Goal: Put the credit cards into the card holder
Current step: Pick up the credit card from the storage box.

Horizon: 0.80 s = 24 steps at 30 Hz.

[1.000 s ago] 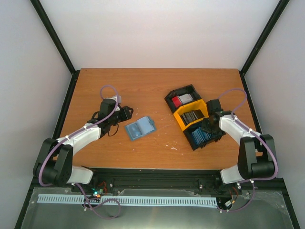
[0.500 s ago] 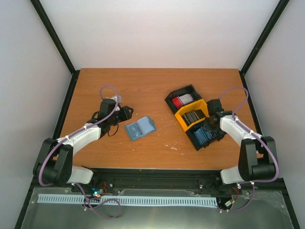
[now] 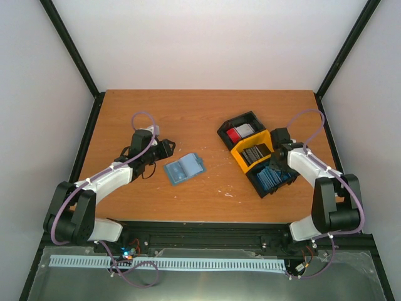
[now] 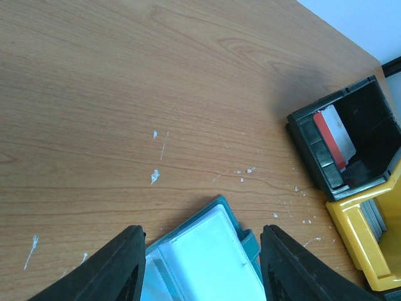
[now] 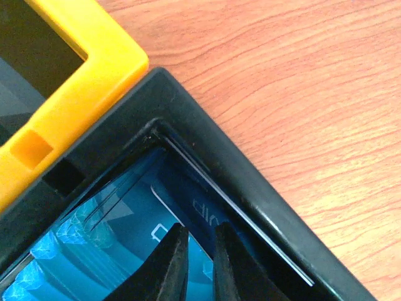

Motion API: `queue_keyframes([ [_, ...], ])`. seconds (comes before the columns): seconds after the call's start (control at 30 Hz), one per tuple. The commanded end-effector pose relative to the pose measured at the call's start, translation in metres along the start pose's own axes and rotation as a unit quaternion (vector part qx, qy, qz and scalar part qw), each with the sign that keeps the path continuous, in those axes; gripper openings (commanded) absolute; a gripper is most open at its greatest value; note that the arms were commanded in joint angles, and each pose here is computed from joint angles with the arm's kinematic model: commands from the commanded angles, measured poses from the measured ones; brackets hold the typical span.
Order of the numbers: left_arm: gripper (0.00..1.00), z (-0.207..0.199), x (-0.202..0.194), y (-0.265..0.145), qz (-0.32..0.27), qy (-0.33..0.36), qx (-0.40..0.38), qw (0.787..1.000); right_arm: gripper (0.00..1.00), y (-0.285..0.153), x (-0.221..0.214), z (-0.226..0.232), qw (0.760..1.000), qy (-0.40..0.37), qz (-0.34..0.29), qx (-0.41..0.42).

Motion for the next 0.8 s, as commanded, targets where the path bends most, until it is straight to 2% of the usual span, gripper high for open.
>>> queue_keyframes([
  [0.0,0.52,-0.007,0.014,0.001,-0.021,0.008,-0.015,1.0,0.12,0.004,0.005,-0.002,0.999,-0.031,0.003,-0.034],
  [0.23,0.52,-0.005,0.012,0.001,-0.019,0.009,-0.011,1.0,0.1,0.007,0.004,0.005,0.998,-0.054,0.027,-0.012],
  [0.43,0.52,-0.004,0.011,0.001,-0.019,0.008,-0.01,1.0,0.22,0.003,0.01,0.001,0.998,-0.051,0.02,-0.042],
  [0.77,0.52,-0.004,0.011,0.002,-0.018,0.009,-0.01,1.0,0.24,0.0,0.013,0.001,0.997,-0.06,0.015,-0.056],
])
Point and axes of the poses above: each gripper's point midway between its finger pads, its own y axis out along the fingers, its own z axis along the line the jaws close on, x = y × z, the point moved 7 cm from there along -y, back along the fingers, and after that the axes turned 2 degrees about y, right-handed, at the moved point
